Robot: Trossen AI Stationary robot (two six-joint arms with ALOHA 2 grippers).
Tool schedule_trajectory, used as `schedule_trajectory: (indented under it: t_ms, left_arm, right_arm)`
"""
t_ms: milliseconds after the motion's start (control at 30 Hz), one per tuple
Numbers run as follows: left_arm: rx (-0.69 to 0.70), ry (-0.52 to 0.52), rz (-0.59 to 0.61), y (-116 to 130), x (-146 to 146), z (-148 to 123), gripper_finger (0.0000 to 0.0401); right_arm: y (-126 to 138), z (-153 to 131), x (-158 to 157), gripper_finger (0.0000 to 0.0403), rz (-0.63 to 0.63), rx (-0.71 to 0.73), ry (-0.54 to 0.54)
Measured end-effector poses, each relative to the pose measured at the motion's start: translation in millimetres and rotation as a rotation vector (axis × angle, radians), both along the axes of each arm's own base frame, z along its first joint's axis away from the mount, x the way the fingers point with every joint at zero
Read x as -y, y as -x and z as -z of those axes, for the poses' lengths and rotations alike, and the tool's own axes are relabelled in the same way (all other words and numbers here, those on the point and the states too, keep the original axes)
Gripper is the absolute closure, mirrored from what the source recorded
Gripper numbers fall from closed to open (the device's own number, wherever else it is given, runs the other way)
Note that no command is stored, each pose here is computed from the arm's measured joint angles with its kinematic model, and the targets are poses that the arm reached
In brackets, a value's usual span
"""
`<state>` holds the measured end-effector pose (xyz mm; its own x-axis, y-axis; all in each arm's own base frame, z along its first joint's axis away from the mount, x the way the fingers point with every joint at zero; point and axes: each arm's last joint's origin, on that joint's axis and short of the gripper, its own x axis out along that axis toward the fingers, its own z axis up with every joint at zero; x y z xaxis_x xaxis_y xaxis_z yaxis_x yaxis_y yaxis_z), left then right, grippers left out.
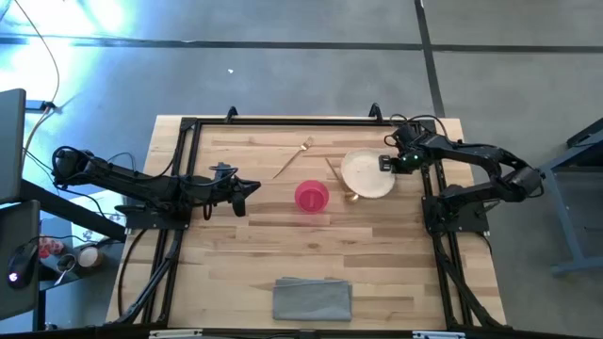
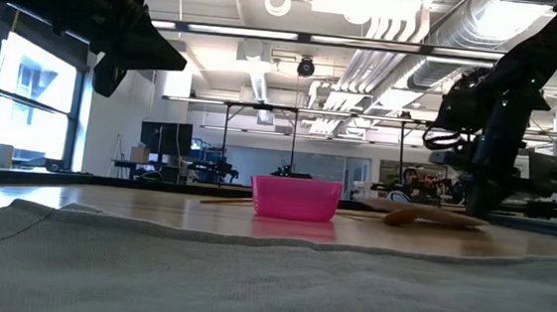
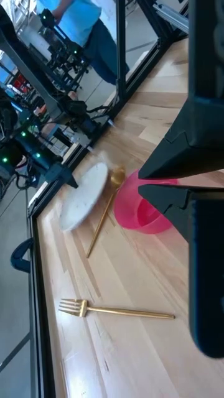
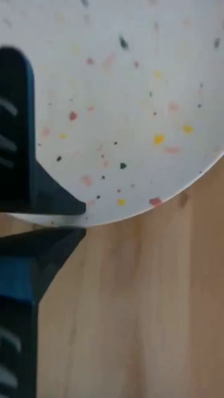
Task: Set table place
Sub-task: Move the white plate to the middle
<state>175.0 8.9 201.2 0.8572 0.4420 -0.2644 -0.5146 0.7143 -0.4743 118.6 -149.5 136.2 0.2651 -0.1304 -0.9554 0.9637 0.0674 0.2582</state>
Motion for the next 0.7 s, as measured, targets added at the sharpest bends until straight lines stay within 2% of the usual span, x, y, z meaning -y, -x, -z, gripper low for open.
schedule_trajectory:
  t_ms: [700]
  left_arm:
    - [-0.007, -0.002, -0.007, 0.3, -0.3, 0.8, 0.0387]
  right_arm:
    - [-1.9, -6.8, 0.3, 0.0403, 0.020, 0.076, 0.010]
